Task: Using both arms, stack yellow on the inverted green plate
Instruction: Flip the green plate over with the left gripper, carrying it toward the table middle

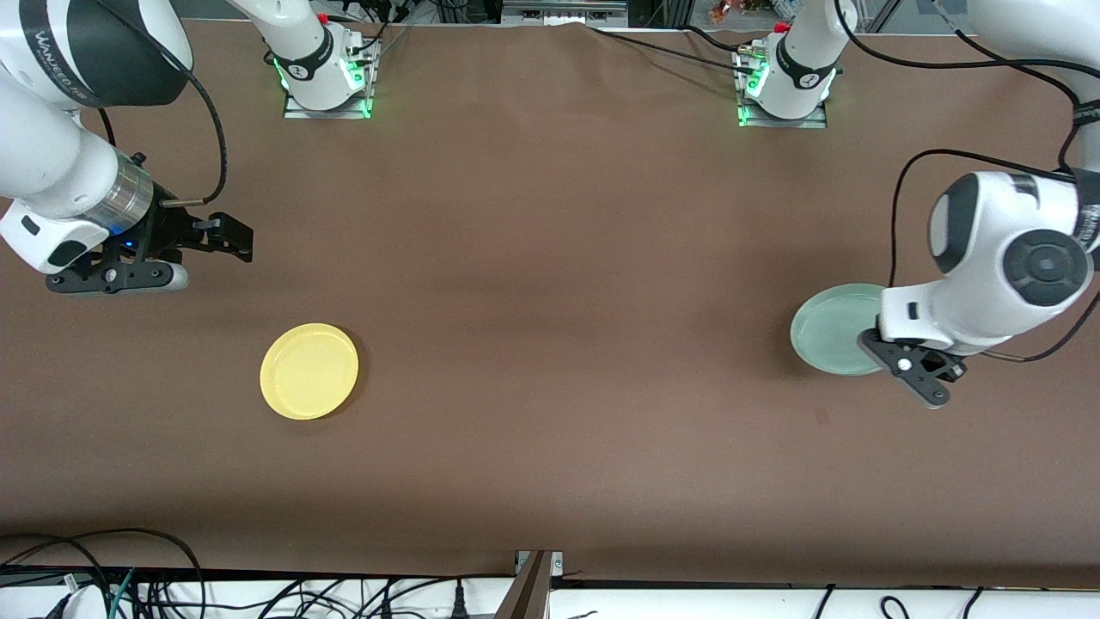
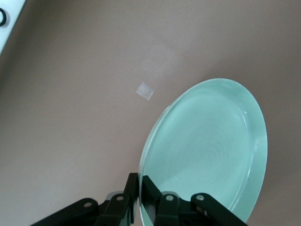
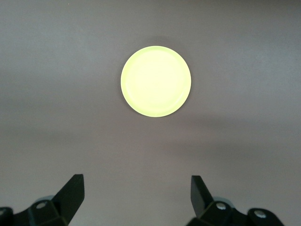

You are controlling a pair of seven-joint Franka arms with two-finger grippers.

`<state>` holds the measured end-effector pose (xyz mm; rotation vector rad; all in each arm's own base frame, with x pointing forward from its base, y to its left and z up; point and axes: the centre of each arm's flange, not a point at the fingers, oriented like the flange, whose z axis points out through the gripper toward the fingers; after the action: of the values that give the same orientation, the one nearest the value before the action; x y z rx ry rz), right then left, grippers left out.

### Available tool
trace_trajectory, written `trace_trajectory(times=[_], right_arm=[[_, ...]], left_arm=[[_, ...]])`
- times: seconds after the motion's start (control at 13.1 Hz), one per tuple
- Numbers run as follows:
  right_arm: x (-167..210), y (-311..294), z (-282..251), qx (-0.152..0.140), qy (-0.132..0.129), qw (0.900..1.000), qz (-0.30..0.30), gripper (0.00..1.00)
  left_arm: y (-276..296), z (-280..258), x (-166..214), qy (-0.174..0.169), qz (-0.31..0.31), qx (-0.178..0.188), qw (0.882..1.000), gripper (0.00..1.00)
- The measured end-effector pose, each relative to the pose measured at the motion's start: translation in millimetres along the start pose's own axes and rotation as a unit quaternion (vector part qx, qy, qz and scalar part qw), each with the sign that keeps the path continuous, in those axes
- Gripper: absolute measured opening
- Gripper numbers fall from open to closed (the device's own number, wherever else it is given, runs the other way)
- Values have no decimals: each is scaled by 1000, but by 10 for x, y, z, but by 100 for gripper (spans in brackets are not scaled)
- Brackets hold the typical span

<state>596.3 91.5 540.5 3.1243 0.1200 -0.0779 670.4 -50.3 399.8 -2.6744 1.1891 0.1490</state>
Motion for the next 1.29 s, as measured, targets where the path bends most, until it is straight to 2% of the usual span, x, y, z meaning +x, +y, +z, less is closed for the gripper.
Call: trace_trajectory(times=[0.15,0.3,0.53,0.76,0.99,1.07,1.29], right_arm=[[0,2,0,0,0,1000,0,100],[1,4,0,0,0,1000,0,100],[1,10,1,0,0,1000,1,100],[2,13,13,0,-1,1000,1,100],[3,13,30,0,-3,1000,1,100],[3,13,31,0,-3,1000,1,100],[26,59,51,0,0,1000,5,100]], left_arm=[[350,-174,393,-22,-30,24,999,9],[754,-269,752,-45,-65,69,994,9],[1617,-304,1303,-51,-131,152,978,9],[2806,-21,1787,-59,-165,268,947,9],[3810,463,2074,-54,-199,353,913,9],[3930,438,2134,-49,-205,366,906,9],[3995,364,2233,-30,-219,361,906,9]])
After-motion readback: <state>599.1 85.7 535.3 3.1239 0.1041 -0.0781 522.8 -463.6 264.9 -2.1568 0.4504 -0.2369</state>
